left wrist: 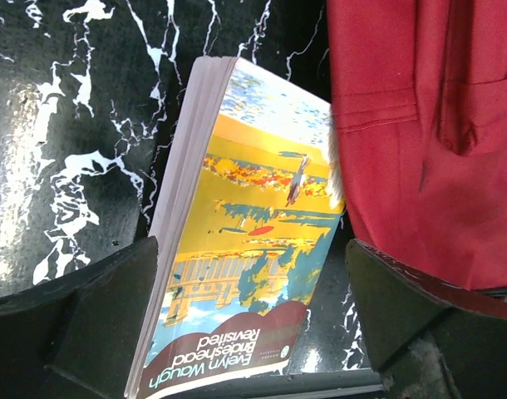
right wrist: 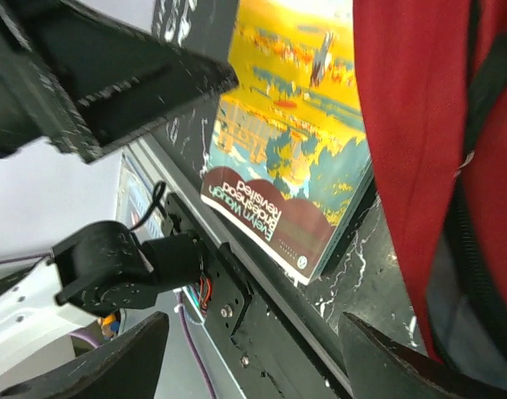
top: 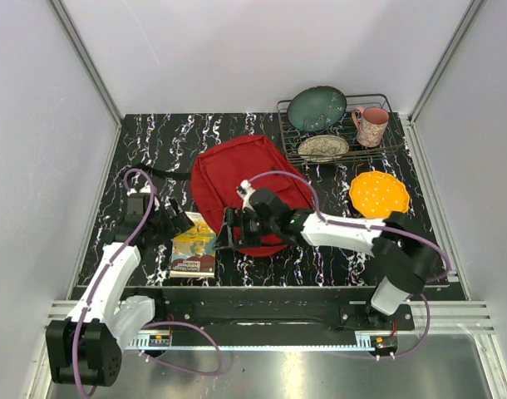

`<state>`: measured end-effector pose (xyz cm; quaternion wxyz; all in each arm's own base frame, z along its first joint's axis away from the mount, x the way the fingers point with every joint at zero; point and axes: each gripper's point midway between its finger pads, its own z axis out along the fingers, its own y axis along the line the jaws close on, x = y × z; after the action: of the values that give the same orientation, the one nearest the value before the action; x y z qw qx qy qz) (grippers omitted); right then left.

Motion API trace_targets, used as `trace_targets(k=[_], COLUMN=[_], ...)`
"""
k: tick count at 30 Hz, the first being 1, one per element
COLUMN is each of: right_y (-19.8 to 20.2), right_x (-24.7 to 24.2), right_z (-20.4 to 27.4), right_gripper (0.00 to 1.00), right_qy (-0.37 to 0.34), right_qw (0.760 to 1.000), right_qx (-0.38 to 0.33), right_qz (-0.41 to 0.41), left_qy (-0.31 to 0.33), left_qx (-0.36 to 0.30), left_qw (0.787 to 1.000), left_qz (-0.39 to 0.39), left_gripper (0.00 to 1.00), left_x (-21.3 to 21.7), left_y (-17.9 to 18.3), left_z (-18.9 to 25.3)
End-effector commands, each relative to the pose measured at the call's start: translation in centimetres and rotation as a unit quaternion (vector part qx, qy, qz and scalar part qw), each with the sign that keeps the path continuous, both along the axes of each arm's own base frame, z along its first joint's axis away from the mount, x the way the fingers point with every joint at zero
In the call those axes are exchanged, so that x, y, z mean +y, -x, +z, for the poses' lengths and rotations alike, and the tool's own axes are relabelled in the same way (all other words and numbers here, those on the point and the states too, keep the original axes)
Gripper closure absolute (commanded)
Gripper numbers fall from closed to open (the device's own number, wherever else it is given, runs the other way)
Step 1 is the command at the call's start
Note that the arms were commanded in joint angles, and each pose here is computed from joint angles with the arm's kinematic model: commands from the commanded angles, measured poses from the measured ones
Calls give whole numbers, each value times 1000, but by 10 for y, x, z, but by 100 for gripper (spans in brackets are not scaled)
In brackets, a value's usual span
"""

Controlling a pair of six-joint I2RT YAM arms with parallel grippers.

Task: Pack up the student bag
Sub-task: Adjust the student bag at the center of the board, then pick up the book from the center of the board.

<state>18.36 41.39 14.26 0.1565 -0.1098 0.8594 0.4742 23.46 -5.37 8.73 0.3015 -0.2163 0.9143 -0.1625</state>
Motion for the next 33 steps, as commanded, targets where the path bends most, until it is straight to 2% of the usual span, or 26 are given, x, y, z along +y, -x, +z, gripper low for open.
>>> trace_targets(k=[1,7,12,15,17,21,25,29,30,33], right_y=[14,17,9,4,-1,-6,-10,-19,-20,-22], right_x=[38,49,47,49,50,53,56,59,58,58], right_z=[9,-24,-51,-56,-58,-71,-81,-94,-100,-104], right_gripper=[14,17,17,16,13,12,12,11,11,11], right_qy=[-54,-24,9,12,15,30,38,60,67,77], right_qw=[998,998,998,998,998,997,996,993,992,991], right_qx=[19,52,65,58,57,62,67,81,80,82], right_qz=[34,32,4,-8,-19,-28,-39,-65,-66,-71], left_qy=[-48,-71,-57,-41,-14,38,62,74,78,101], left_qx=[3,29,48,50,27,2,-19,-25,-26,-37], left_qw=[998,995,996,997,999,999,998,997,997,994], left_qz=[49,65,55,52,41,15,1,-7,-9,-22], left_gripper=[1,1,1,1,1,6,14,30,38,49], left_x=[13,14,7,2,-8,-27,-36,-40,-42,-50], left_y=[1,8,9,9,4,4,2,1,1,0], left_z=[1,-19,-35,-41,-37,-34,-22,-18,-16,-9])
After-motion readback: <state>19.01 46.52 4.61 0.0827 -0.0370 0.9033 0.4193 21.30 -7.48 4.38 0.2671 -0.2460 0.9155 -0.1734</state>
